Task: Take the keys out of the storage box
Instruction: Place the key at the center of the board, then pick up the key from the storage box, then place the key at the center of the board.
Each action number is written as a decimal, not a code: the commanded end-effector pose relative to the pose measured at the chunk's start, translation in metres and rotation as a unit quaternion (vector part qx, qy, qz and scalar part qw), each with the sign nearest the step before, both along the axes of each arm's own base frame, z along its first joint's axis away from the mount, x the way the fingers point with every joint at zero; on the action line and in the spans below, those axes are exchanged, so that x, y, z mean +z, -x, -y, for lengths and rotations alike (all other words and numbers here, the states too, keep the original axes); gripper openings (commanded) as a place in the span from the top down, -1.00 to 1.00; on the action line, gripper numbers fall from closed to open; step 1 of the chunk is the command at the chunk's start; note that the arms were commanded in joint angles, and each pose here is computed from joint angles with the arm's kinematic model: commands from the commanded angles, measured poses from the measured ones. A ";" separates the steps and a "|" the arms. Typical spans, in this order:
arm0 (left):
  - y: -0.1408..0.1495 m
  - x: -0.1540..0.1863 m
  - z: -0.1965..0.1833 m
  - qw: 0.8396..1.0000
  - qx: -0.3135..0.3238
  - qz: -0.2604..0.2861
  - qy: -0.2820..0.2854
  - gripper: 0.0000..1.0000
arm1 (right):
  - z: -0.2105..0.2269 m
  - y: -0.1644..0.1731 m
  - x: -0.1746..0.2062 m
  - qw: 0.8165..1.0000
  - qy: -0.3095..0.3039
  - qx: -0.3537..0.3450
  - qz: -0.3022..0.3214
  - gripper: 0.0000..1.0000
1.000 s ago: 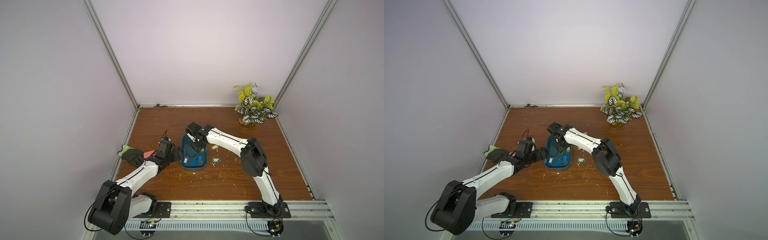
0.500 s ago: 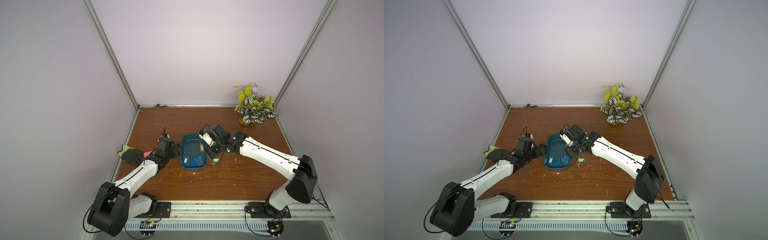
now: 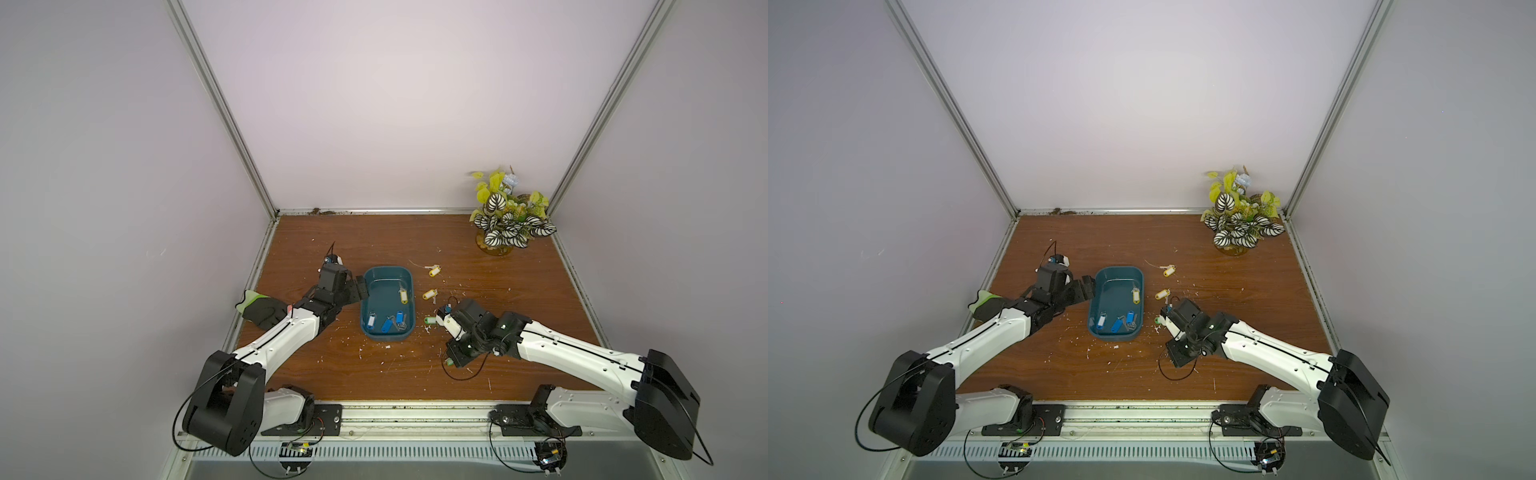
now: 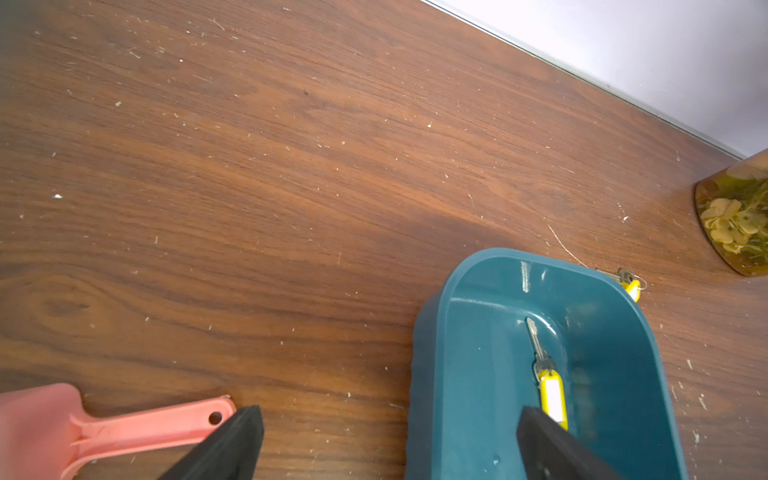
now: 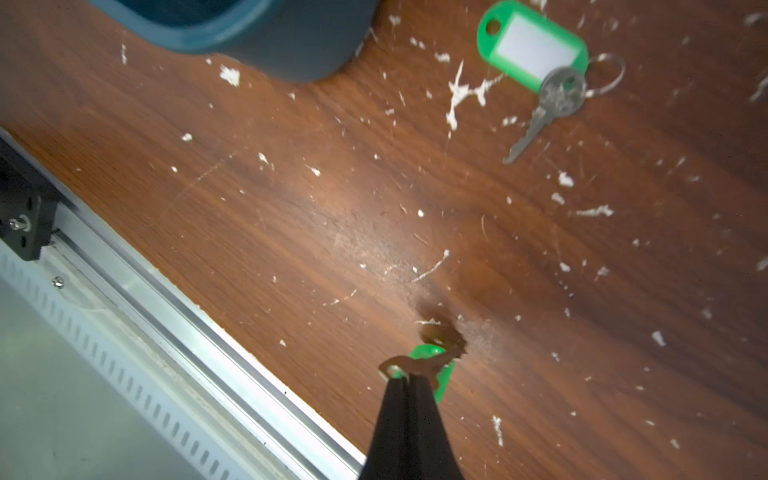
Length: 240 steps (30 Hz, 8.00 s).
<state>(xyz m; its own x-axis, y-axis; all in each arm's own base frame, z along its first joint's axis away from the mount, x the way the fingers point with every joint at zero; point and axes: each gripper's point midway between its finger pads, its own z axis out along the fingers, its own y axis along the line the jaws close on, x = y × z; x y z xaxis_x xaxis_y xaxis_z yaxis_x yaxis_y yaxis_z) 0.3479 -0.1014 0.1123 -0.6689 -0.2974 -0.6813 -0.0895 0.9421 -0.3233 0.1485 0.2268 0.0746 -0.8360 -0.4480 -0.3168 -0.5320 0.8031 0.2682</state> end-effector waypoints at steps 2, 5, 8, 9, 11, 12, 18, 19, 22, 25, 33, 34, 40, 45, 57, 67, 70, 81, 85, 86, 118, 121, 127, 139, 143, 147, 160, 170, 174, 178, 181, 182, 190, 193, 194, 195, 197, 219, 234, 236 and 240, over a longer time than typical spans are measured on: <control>-0.009 0.009 -0.003 1.000 0.002 0.012 -0.008 -0.99 | -0.016 -0.005 0.006 0.999 -0.045 -0.010 0.005 1.00; -0.008 0.010 -0.004 1.000 0.002 0.012 -0.008 -0.98 | -0.020 -0.007 -0.001 0.999 -0.045 -0.002 0.004 1.00; -0.008 0.013 -0.004 1.000 0.001 0.014 -0.009 -0.99 | -0.026 -0.013 -0.005 0.999 -0.047 0.003 0.014 1.00; -0.007 0.013 -0.004 1.000 0.002 0.013 -0.009 -0.99 | -0.028 -0.015 -0.006 0.999 -0.049 0.005 0.017 1.00; -0.007 0.014 -0.004 1.000 0.000 0.013 -0.009 -0.99 | -0.035 -0.018 -0.007 0.998 -0.057 0.009 0.019 1.00; -0.007 0.015 -0.004 1.000 0.000 0.014 -0.009 -0.98 | -0.038 -0.019 -0.008 0.998 -0.062 0.012 0.018 1.00; -0.007 0.019 -0.004 1.000 -0.002 0.018 -0.010 -0.99 | -0.046 -0.025 -0.018 0.998 -0.061 0.019 0.024 1.00; -0.007 0.021 -0.004 1.000 -0.003 0.020 -0.010 -0.99 | -0.047 -0.028 -0.018 0.998 -0.062 0.018 0.028 1.00; -0.006 0.024 -0.002 1.000 -0.008 0.024 -0.006 -0.99 | -0.051 -0.032 -0.018 0.997 -0.066 0.018 0.034 1.00; -0.006 0.025 -0.002 1.000 -0.010 0.026 -0.007 -1.00 | -0.052 -0.035 -0.020 0.997 -0.066 0.017 0.039 0.93; -0.006 0.030 0.001 0.999 -0.020 0.032 -0.005 -0.99 | -0.048 -0.044 -0.018 0.997 -0.050 0.006 0.054 0.40; -0.006 0.031 0.001 0.999 -0.022 0.033 -0.004 -0.99 | -0.047 -0.046 -0.014 0.997 -0.051 0.003 0.060 0.31; -0.005 0.037 0.007 0.998 -0.042 0.042 -0.001 -0.98 | -0.041 -0.063 0.012 0.993 -0.062 -0.017 0.097 0.07; -0.005 0.041 0.013 0.997 -0.057 0.048 0.007 -0.95 | -0.032 -0.082 0.041 0.986 -0.069 -0.038 0.147 -0.06; -0.005 0.046 0.040 0.992 -0.116 0.044 0.021 -0.71 | 0.005 -0.124 0.132 0.935 -0.143 -0.121 0.301 -0.46; -0.012 0.025 0.100 0.980 -0.199 -0.009 -0.001 -0.46 | 0.041 -0.128 0.177 0.863 -0.262 -0.195 0.386 -0.97; -0.013 0.008 0.115 0.975 -0.218 -0.036 0.005 -0.39 | 0.049 -0.128 0.177 0.857 -0.267 -0.208 0.388 -0.97; -0.017 -0.041 0.143 0.959 -0.260 -0.111 0.016 -0.05 | 0.053 -0.127 0.171 0.860 -0.261 -0.218 0.379 -0.98; -0.019 -0.049 0.150 0.954 -0.273 -0.120 0.024 0.03 | 0.054 -0.127 0.170 0.861 -0.261 -0.220 0.378 -0.98; -0.020 -0.051 0.153 0.953 -0.276 -0.121 0.027 0.04 | 0.054 -0.127 0.170 0.861 -0.261 -0.220 0.377 -0.97; -0.019 -0.082 0.168 0.943 -0.293 -0.149 0.054 0.53 | 0.054 -0.130 0.164 0.863 -0.256 -0.227 0.371 -0.97; -0.020 -0.082 0.168 0.943 -0.292 -0.149 0.052 0.59 | 0.054 -0.130 0.163 0.864 -0.256 -0.228 0.369 -0.98; -0.021 -0.080 0.167 0.944 -0.290 -0.147 0.048 0.78 | 0.055 -0.130 0.160 0.865 -0.254 -0.231 0.367 -0.97; -0.018 -0.039 0.151 0.955 -0.279 -0.102 0.022 0.96 | 0.067 -0.133 0.167 0.857 -0.238 -0.241 0.390 -0.97; -0.015 -0.014 0.138 0.961 -0.266 -0.074 -0.001 0.97 | 0.075 -0.137 0.173 0.852 -0.222 -0.244 0.406 -0.98; -0.013 0.024 0.133 0.965 -0.262 -0.027 0.000 1.00 | 0.088 -0.140 0.184 0.841 -0.207 -0.262 0.426 -0.97; -0.021 0.127 0.190 0.940 -0.323 0.087 0.061 1.00 | 0.100 -0.130 0.233 0.799 -0.256 -0.277 0.469 -0.98; -0.037 0.102 0.266 0.915 -0.394 0.071 0.042 1.00 | 0.109 -0.113 0.255 0.764 -0.300 -0.275 0.500 -0.98; -0.046 0.089 0.297 0.906 -0.416 0.067 0.045 1.00 | 0.113 -0.108 0.257 0.759 -0.303 -0.279 0.505 -0.98; -0.056 0.062 0.318 0.902 -0.426 0.052 0.043 1.00 | 0.117 -0.106 0.257 0.758 -0.298 -0.284 0.506 -0.98; -0.067 0.041 0.327 0.904 -0.423 0.047 0.041 1.00 | 0.118 -0.104 0.256 0.759 -0.298 -0.286 0.504 -0.98; -0.071 0.036 0.330 0.905 -0.422 0.046 0.041 1.00 | 0.119 -0.104 0.255 0.759 -0.298 -0.286 0.503 -0.98; -0.099 -0.009 0.353 0.910 -0.412 0.029 0.044 1.00 | 0.118 -0.104 0.251 0.761 -0.300 -0.288 0.498 -0.98; -0.106 -0.022 0.354 0.914 -0.404 0.023 0.034 1.00 | 0.118 -0.105 0.250 0.763 -0.297 -0.287 0.497 -0.98; -0.108 -0.025 0.353 0.915 -0.401 0.022 0.029 1.00 | 0.118 -0.105 0.249 0.764 -0.297 -0.287 0.496 -0.98; -0.110 -0.028 0.352 0.917 -0.398 0.020 0.025 1.00 | 0.118 -0.105 0.249 0.764 -0.296 -0.287 0.496 -0.98; -0.113 -0.033 0.353 0.918 -0.395 0.018 0.019 0.99 | 0.118 -0.105 0.247 0.766 -0.295 -0.288 0.494 -0.98; -0.129 -0.002 0.323 0.928 -0.360 0.053 -0.076 0.15 | 0.120 -0.107 0.238 0.770 -0.279 -0.291 0.494 -0.98; -0.068 0.089 0.189 0.951 -0.228 0.057 -0.199 -0.56 | 0.116 -0.120 0.221 0.785 -0.245 -0.291 0.489 -0.98; -0.050 0.083 0.164 0.953 -0.206 0.033 -0.218 -0.60 | 0.118 -0.122 0.218 0.785 -0.236 -0.297 0.490 -0.98; -0.015 0.073 0.120 0.963 -0.150 -0.008 -0.222 -0.64 | 0.123 -0.126 0.213 0.782 -0.224 -0.309 0.494 -0.98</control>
